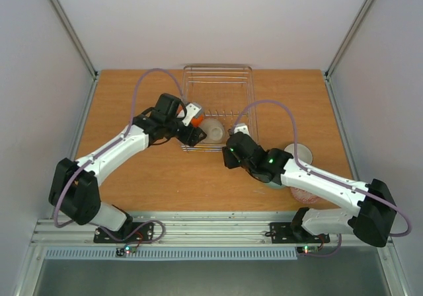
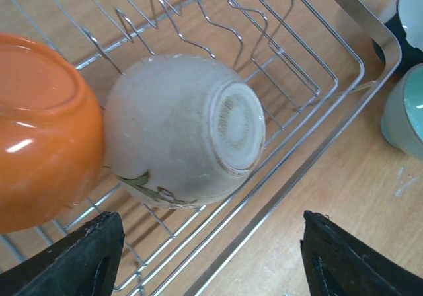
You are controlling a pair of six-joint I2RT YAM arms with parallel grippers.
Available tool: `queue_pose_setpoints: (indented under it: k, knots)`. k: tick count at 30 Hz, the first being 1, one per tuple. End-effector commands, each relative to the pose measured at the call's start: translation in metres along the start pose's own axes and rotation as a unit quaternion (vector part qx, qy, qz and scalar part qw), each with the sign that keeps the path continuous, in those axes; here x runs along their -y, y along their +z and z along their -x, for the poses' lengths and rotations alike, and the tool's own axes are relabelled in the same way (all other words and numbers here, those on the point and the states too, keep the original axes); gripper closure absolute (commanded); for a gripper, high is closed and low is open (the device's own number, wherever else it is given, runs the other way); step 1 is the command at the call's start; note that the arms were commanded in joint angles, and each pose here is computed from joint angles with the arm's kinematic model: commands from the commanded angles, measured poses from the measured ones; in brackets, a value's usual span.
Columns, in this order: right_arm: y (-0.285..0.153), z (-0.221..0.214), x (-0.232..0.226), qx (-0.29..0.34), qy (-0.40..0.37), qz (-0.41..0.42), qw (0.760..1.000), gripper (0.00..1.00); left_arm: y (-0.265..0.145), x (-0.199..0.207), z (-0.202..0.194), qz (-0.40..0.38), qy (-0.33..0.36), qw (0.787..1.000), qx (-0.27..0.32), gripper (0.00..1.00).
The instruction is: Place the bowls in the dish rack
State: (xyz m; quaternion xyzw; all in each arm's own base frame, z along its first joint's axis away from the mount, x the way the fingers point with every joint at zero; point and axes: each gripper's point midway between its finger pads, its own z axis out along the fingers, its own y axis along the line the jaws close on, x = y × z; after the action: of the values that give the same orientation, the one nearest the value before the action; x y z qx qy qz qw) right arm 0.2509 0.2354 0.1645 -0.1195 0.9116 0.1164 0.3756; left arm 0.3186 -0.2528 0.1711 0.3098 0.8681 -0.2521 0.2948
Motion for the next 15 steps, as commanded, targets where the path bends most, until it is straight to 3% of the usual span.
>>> queue_pose_setpoints:
  k: [1, 6, 15]
  knots:
    - [-0.002, 0.029, -0.012, 0.03, -0.024, -0.001, 0.999, 0.33, -0.013, -0.018, 0.014, 0.064, 0.017, 0.997, 0.041, 0.26]
    - [0.017, 0.046, -0.021, 0.028, -0.021, 0.017, 0.999, 0.22, -0.021, -0.03, 0.013, 0.108, 0.033, 0.992, 0.054, 0.26]
    - [0.05, 0.075, -0.011, 0.039, 0.113, 0.152, 0.981, 0.2, -0.032, -0.038, 0.01, 0.14, 0.049, 0.987, 0.068, 0.24]
